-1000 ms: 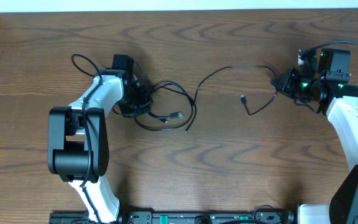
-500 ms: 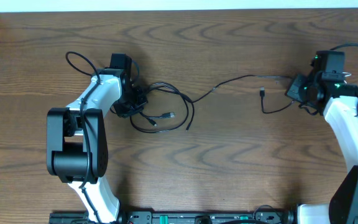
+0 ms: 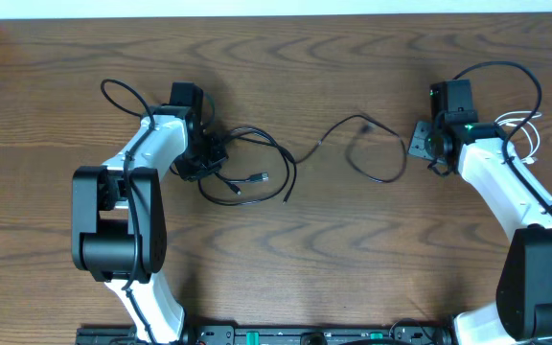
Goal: Untangle cables
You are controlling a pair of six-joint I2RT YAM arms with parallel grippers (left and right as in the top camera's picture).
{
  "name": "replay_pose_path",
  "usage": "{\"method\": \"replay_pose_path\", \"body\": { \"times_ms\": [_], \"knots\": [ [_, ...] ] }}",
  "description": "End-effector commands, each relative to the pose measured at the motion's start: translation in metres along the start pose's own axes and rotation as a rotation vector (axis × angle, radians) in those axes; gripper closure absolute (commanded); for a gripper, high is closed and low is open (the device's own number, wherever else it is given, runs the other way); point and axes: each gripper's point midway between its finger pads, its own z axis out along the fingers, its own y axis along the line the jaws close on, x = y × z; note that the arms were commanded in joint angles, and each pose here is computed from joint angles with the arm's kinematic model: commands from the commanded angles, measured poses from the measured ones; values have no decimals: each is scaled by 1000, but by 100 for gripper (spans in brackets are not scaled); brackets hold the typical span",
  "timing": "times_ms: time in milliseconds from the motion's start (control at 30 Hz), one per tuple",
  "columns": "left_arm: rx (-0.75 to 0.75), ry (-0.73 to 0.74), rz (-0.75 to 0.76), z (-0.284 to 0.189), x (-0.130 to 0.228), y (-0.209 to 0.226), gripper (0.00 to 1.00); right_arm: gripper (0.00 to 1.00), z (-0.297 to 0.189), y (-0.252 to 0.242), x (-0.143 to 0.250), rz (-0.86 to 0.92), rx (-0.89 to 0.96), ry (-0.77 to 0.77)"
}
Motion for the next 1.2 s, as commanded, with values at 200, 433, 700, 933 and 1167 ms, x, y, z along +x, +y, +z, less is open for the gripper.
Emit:
{"method": "replay_pose_path", "body": {
  "times_ms": [200,433,700,933,1167],
  "knots": [
    [-205,57,-28,34,15,53,92,7,-29,60,-25,-60,-275,-18],
    [-205,57,-32,34,15,52,92,1,-39,98,-7,-68,-402,38],
    [-205,56,-35,34,15,52,92,1,-50,135,23,-154,-449,84],
    [-205,56,-35,34,15,52,92,1,-62,167,38,-218,-502,73],
    [-205,56,-35,34,15,52,92,1,-73,197,46,-263,-564,36]
  ]
}}
